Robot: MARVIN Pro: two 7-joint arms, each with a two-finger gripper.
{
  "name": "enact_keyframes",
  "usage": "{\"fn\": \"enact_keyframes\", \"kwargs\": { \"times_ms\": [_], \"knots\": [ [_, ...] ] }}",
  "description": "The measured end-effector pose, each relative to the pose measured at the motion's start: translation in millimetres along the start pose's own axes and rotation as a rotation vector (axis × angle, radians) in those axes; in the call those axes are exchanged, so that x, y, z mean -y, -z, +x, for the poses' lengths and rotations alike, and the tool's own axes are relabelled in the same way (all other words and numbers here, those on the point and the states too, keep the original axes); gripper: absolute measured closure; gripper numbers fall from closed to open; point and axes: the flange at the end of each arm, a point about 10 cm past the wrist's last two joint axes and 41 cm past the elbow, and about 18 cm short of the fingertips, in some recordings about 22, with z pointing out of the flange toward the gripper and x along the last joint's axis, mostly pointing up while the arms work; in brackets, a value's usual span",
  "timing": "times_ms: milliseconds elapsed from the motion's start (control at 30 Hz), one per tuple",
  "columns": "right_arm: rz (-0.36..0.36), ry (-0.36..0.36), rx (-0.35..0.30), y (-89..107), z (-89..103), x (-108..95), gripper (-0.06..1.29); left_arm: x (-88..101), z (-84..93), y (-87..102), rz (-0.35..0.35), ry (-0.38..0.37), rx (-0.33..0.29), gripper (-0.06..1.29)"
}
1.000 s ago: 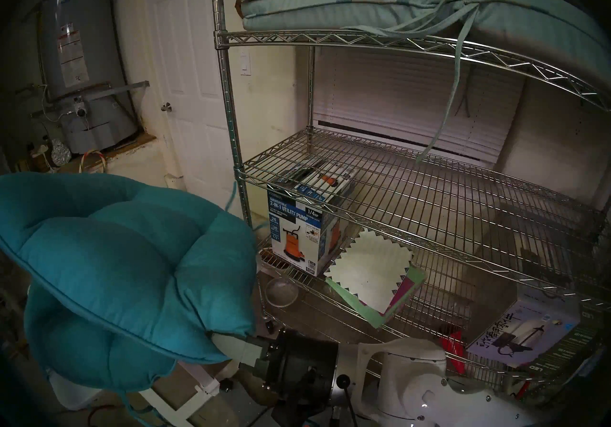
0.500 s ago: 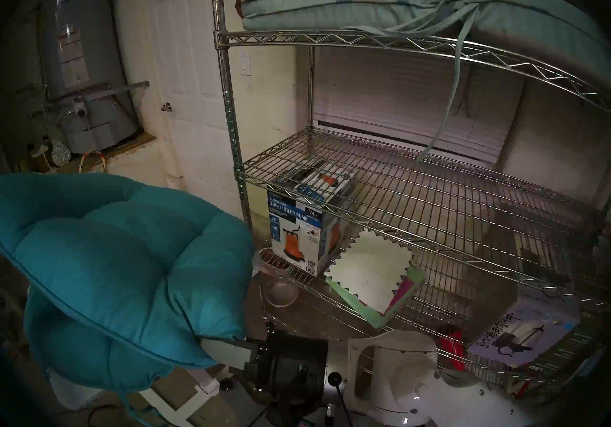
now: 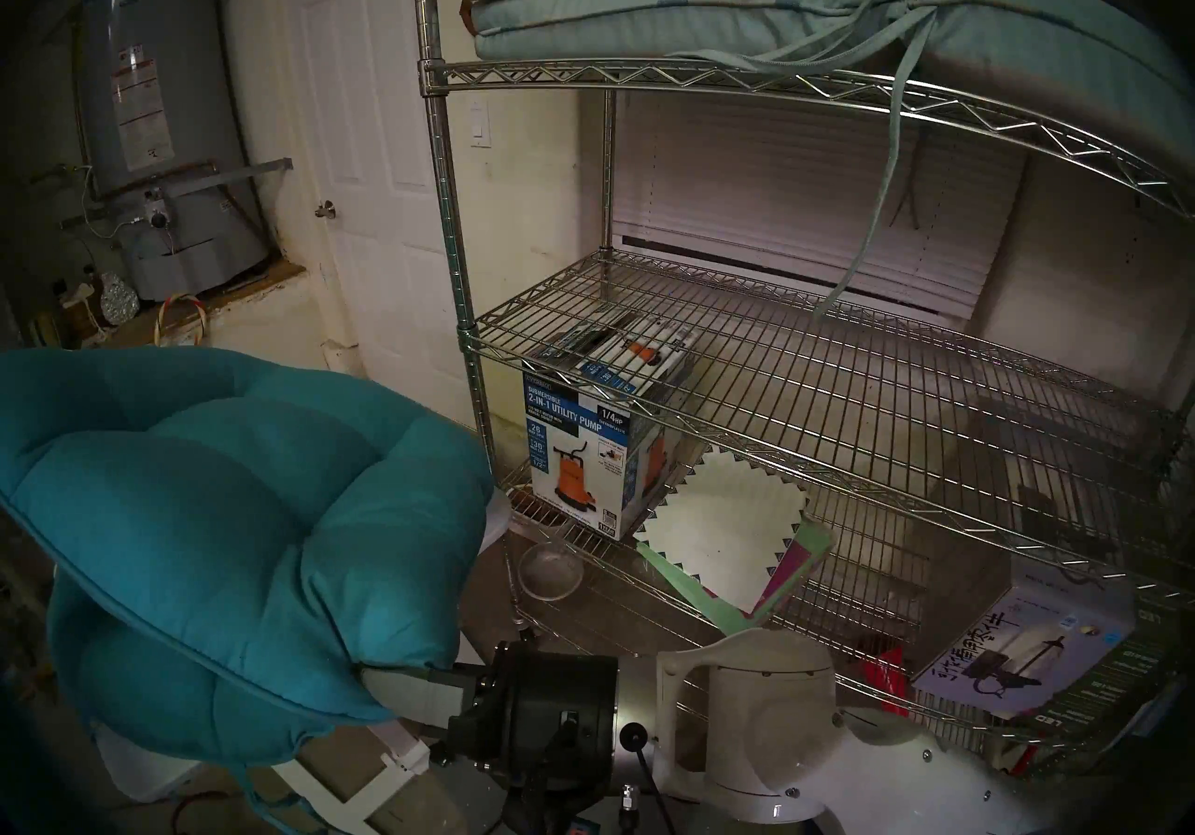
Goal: Take cushion off the shelf
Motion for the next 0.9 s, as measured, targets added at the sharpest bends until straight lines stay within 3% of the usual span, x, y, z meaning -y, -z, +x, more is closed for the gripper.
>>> {"fn": "enact_keyframes", "kwargs": {
  "times_ms": [900],
  "knots": [
    [-0.037,0.010,-0.115,-49.1,-1.0,14,1.23,-27.4,-27.9,17.4,-0.087,0.019,0.053,1.14]
  ]
}}
